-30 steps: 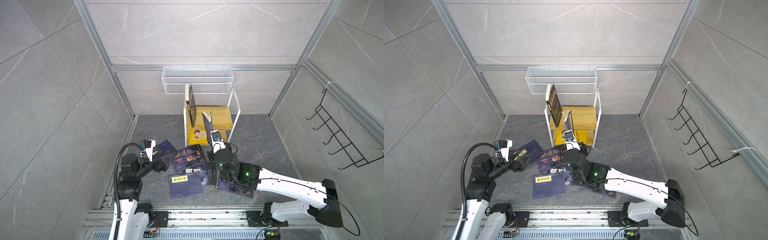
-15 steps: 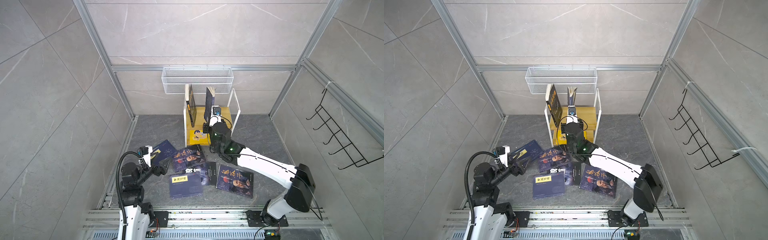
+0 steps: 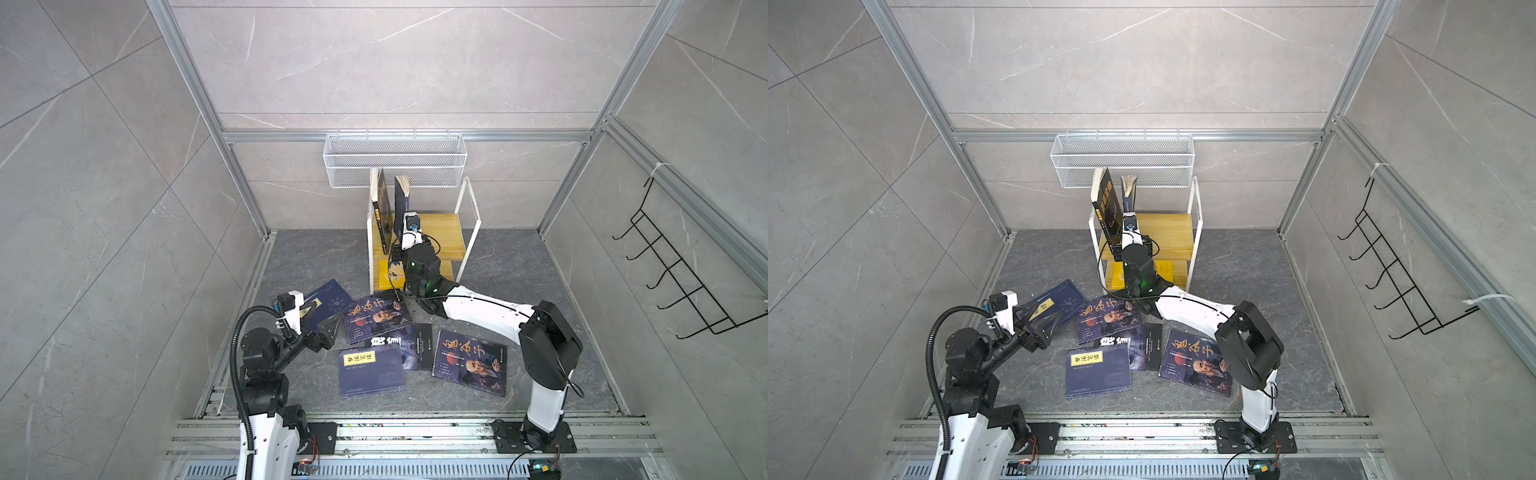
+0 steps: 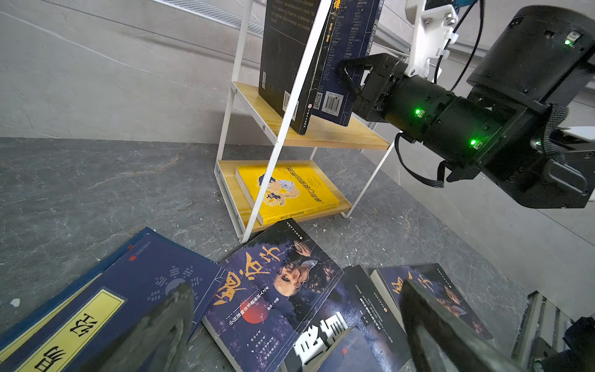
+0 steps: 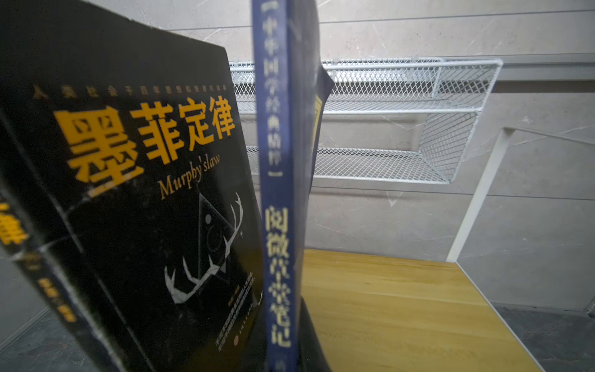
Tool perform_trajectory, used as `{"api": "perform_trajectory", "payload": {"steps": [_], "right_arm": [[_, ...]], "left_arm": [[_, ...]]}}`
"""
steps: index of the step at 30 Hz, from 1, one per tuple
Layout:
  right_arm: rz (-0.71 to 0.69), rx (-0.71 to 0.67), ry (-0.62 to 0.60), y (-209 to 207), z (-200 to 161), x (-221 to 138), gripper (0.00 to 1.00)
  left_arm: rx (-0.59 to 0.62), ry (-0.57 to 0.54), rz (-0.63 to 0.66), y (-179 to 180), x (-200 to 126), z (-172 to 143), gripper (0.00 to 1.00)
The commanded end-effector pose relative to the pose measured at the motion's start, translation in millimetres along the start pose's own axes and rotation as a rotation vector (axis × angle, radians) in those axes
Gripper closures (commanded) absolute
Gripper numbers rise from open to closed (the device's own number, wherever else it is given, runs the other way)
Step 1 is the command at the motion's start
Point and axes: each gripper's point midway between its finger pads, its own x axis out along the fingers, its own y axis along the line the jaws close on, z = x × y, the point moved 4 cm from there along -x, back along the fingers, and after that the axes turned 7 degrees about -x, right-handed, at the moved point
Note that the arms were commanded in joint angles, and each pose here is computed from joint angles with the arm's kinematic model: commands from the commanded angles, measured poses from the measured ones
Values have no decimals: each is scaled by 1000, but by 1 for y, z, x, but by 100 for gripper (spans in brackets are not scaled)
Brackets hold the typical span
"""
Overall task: Stacking books/files
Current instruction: Place the book on the bookshelf.
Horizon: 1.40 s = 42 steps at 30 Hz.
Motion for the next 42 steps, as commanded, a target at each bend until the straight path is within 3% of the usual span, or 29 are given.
{"api": "perform_trajectory", "payload": {"steps": [1,8,15,25,34,42], "right_arm": [[1,86,-78,-1,17,3,100],[18,76,-54,5,-5,5,99],[50,67,-34,9,-21,2,92],[111,43,-2,14,-37,-7,72],[184,1,14,22,-45,-14,64],[222,-57,12,32,-45,-18,75]], "left_arm": [[35,-40,-40,-8,-1,10,0],[49,-45,-43,-9,-2,11,0],[54,-49,-45,-10,-2,11,0],[55,-38,-43,-9,-2,10,0],[67,-43,-44,-10,-2,9,0],[71,-48,-45,-10,-3,9,0]]}}
